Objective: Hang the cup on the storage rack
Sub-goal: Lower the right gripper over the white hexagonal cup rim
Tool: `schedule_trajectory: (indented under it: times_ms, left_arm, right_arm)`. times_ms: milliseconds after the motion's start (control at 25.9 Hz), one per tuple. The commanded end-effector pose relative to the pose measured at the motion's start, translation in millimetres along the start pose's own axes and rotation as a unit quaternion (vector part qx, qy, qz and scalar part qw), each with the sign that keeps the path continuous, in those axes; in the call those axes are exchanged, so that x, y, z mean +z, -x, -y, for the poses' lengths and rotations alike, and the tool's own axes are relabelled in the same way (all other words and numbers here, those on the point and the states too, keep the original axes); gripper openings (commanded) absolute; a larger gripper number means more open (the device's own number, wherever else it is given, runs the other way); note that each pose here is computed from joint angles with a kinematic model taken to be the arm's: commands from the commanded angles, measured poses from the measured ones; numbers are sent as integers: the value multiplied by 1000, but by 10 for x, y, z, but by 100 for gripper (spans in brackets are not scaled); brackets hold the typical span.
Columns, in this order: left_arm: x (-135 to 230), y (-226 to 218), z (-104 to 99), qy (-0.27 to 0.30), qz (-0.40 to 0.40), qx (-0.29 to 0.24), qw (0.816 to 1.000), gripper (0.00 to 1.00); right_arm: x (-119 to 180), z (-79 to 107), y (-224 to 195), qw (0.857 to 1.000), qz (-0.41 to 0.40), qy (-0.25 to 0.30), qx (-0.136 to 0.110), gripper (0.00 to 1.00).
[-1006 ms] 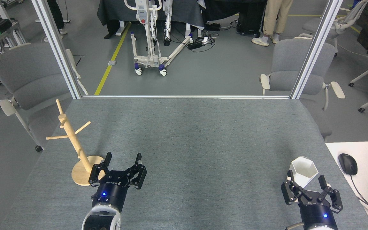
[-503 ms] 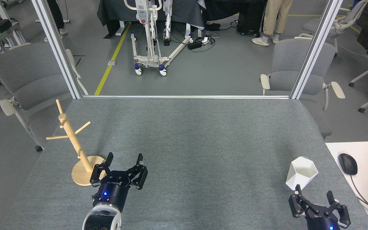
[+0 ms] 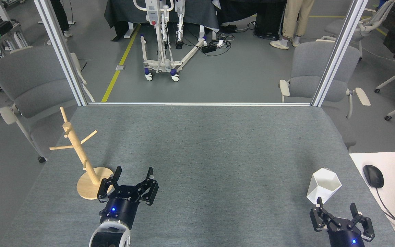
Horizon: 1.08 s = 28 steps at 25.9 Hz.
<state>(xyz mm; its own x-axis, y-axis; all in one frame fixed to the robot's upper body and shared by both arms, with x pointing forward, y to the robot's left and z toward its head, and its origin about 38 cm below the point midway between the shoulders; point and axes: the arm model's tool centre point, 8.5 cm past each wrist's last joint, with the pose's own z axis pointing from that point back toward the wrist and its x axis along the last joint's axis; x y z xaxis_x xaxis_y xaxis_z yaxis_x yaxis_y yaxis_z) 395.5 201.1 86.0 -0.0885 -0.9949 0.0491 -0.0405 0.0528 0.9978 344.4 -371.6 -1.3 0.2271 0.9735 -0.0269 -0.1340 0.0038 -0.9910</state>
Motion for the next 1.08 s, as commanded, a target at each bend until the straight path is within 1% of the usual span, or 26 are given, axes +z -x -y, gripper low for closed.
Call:
schedule_trajectory:
  times_ms: [0, 193, 309, 580, 658, 774, 890, 1044]
  left_arm:
    - [0, 6, 46, 7, -1, 0, 1000, 99]
    - [-2, 11, 88, 13, -1, 0, 1000, 100]
    - [-39, 17, 73, 11, -1, -2, 1000, 99]
    - [-93, 28, 70, 12, -3, -1, 1000, 100]
    - [-125, 30, 65, 12, -3, -1, 1000, 99]
    - [-150, 37, 92, 17, -4, -1, 1000, 99]
    - [-176, 47, 92, 18, -5, -1, 1000, 99]
    - [-193, 57, 104, 20, -7, -2, 1000, 99]
  right_arm:
    - [-90, -3, 46, 1000, 4, -3, 5, 99]
    - [-148, 23, 11, 1000, 7, 5, 2, 99]
    - [-159, 25, -62, 1000, 16, 8, 5, 99]
    - [-187, 41, -87, 1000, 19, 9, 4, 99]
    - [-194, 2, -90, 1000, 19, 3, 3, 99]
    - [-251, 26, -110, 1000, 20, 4, 1, 99]
    - [-270, 10, -131, 1000, 22, 1, 0, 99]
    - [-314, 0, -151, 1000, 22, -3, 4, 99]
